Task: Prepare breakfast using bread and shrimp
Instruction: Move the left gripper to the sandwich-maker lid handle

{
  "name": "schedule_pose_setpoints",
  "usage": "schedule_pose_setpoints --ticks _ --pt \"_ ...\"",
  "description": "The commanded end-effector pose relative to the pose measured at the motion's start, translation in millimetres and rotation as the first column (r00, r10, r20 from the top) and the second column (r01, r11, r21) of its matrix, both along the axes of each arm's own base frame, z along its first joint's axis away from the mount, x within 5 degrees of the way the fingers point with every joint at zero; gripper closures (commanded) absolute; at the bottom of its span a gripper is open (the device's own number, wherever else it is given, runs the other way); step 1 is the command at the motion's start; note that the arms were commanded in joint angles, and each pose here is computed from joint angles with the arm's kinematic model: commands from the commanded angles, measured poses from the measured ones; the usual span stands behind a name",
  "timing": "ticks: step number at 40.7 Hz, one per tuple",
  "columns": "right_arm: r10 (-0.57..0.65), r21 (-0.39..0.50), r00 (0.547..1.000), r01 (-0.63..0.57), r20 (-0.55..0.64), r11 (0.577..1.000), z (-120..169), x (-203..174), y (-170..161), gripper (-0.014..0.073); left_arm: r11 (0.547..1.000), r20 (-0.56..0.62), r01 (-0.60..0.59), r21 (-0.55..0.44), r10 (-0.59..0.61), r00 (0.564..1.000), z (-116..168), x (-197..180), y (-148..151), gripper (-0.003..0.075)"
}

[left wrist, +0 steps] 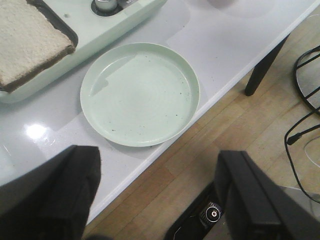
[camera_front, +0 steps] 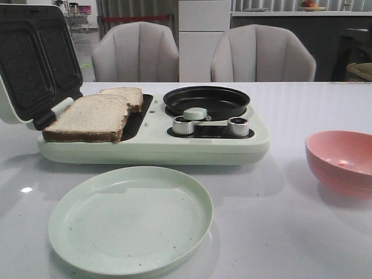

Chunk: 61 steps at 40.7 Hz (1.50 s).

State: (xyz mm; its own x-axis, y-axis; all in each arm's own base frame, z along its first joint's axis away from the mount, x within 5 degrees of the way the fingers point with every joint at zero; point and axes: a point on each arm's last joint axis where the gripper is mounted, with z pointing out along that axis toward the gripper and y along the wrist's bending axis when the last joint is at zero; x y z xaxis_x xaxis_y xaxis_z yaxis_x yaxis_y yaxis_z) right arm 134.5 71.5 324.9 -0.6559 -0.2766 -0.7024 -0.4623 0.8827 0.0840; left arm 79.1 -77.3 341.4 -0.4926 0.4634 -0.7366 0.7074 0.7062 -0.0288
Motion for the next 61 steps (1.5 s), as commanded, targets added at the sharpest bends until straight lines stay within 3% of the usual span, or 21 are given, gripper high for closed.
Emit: schedule_pose_setpoints --ticks 1,12,24,30,35,42,51,61 --pt "-0.017 0.043 0.995 0.012 0.103 0.999 1 -10 -6 0.0195 0.998 0.066 0.005 -0.069 0.000 0.998 13 2 -3 0.0190" --pt "-0.024 0.079 0.984 0.010 0.177 0.997 -4 -37 -19 0.0195 0.999 0.045 0.004 -0.050 -0.002 0.999 12 8 -8 0.0190" --pt "-0.024 0.084 0.982 0.009 0.185 0.996 -3 -39 -19 0.0195 0.983 -0.209 0.027 0.180 0.012 0.978 3 44 -37 0.0190" --pt "-0.024 0.084 0.983 0.008 0.184 0.996 -3 -39 -19 0.0195 0.963 -0.280 -0.032 0.268 0.110 0.954 -17 81 -46 0.0195" --pt "-0.024 0.084 0.983 0.008 0.184 0.996 -3 -39 -19 0.0195 0.936 -0.327 -0.160 0.314 0.265 0.907 -38 120 -32 0.0254" --pt "-0.024 0.084 0.983 0.008 0.184 0.996 -3 -39 -19 0.0195 0.888 -0.322 -0.370 0.272 0.446 0.835 -47 155 11 0.0422" --pt "-0.024 0.084 0.983 0.008 0.184 0.996 -3 -39 -19 0.0195 0.832 -0.289 -0.540 0.128 0.552 0.782 -33 177 70 0.0619" --pt "-0.022 0.081 0.984 0.008 0.178 0.997 -4 -40 -20 0.0195 0.701 -0.267 -0.708 -0.084 0.669 0.694 -7 216 131 0.0620"
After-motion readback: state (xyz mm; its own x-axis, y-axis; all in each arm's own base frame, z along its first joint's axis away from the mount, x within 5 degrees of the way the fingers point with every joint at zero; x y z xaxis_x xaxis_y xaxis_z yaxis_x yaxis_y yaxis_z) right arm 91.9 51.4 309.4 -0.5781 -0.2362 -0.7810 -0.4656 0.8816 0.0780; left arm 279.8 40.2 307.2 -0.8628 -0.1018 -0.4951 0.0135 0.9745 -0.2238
